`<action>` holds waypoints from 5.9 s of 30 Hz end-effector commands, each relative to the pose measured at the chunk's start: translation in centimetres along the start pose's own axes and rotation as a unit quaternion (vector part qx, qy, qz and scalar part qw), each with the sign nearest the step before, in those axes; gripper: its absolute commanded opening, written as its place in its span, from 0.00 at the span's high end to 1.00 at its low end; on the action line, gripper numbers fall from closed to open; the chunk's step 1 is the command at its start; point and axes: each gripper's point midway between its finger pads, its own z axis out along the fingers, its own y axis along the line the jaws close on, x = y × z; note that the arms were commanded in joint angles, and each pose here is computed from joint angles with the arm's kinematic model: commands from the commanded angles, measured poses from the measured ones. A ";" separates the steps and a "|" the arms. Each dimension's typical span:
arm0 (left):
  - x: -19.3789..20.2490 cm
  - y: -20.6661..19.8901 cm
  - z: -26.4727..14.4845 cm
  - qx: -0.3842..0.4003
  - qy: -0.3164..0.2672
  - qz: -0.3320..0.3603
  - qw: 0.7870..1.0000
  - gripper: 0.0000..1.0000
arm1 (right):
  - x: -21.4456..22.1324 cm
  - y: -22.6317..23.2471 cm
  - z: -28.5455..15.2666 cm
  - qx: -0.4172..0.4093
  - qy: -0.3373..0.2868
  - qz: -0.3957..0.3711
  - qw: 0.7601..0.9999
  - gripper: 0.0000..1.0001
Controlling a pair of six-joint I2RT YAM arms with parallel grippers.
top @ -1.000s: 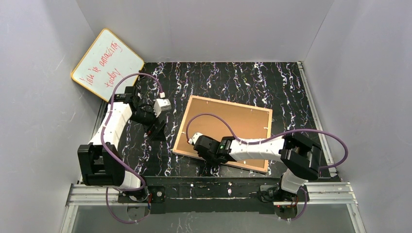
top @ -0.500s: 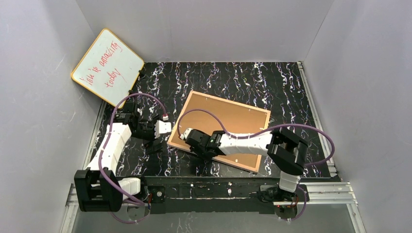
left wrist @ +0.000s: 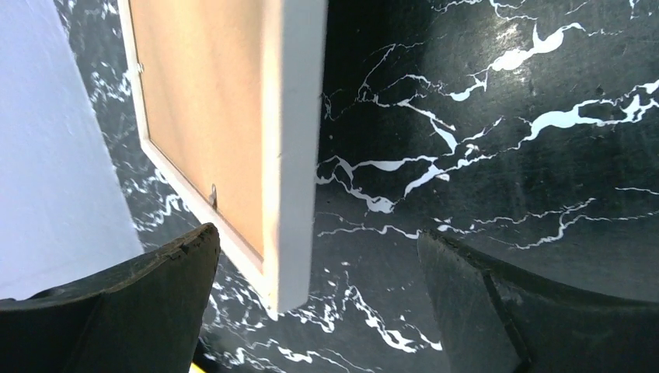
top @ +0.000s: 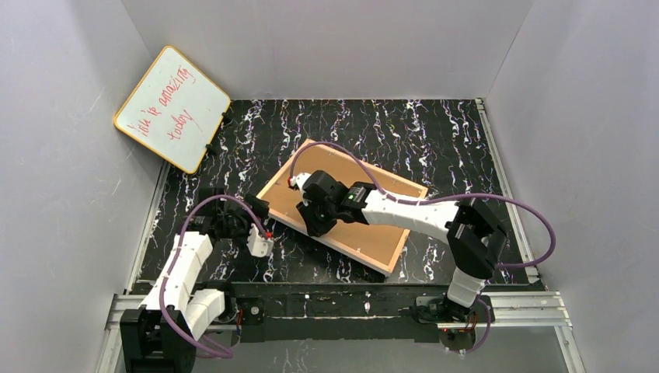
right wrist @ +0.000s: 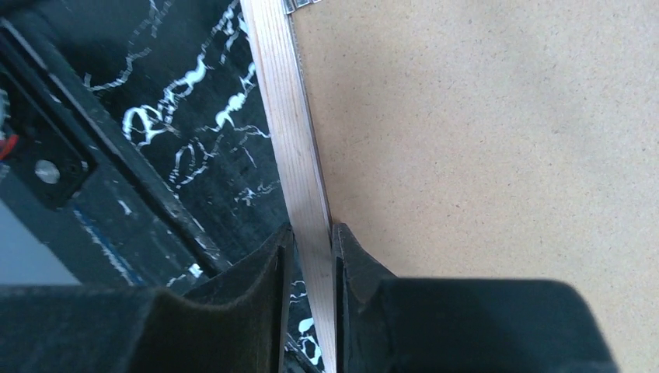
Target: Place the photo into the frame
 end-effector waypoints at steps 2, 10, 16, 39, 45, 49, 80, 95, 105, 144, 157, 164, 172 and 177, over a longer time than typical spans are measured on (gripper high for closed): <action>-1.6 1.7 1.3 -0.044 -0.041 0.189 0.980 0.05 | -6.4 3.2 -4.2 -0.081 -0.089 0.033 0.992 0.99; -2.6 6.3 3.9 -0.102 -0.035 0.266 0.958 0.11 | -7.7 2.8 -5.2 -0.098 -0.100 0.052 0.989 0.99; -2.4 7.7 4.9 -0.090 -0.027 0.283 0.955 0.30 | -8.5 2.1 -6.0 -0.092 -0.105 0.062 0.988 0.99; -4.1 11.1 1.6 -0.110 -0.040 0.159 0.980 0.76 | -3.3 -1.8 -12.7 0.153 -0.106 -0.195 0.963 0.01; -4.4 11.0 1.1 -0.100 -0.041 0.143 0.984 0.76 | -3.3 -1.7 -13.4 0.190 -0.106 -0.263 0.940 0.01; -4.6 11.4 0.7 -0.106 -0.043 0.138 0.984 0.75 | -2.5 -1.7 -12.2 0.189 -0.083 -0.272 0.940 0.01; -5.4 13.7 -0.9 -0.162 -0.042 0.131 0.977 0.11 | -3.0 -4.5 -10.2 0.291 -0.090 -0.282 0.910 0.78; -3.8 23.2 -12.0 -0.369 -0.002 -0.124 0.921 0.02 | -14.1 -4.5 -16.8 0.233 -0.208 -0.103 0.944 0.84; -0.1 23.6 -11.9 -0.279 0.020 -0.476 0.833 0.02 | -20.5 -10.3 -20.6 0.125 -0.262 0.114 0.950 0.87; 5.1 13.0 -4.5 -0.191 -0.035 -0.694 0.694 0.02 | 0.0 -20.5 -15.1 -0.056 -0.200 0.424 0.882 0.84; 9.1 8.8 -1.3 -0.217 0.019 -0.707 0.672 0.02 | 6.1 -23.7 -7.3 -0.029 -0.138 0.437 0.888 0.59; 10.2 8.6 -1.1 -0.249 0.023 -0.717 0.651 0.02 | 7.4 -25.9 -6.0 0.020 -0.118 0.444 0.888 0.21; 12.1 8.0 -1.0 -0.273 0.057 -0.740 0.612 0.02 | 9.3 -30.9 -7.9 0.187 -0.086 0.463 0.862 0.01; 12.0 6.2 0.6 -0.245 0.058 -0.748 0.614 0.02 | 9.6 -34.8 -13.2 0.344 -0.145 0.449 0.812 0.01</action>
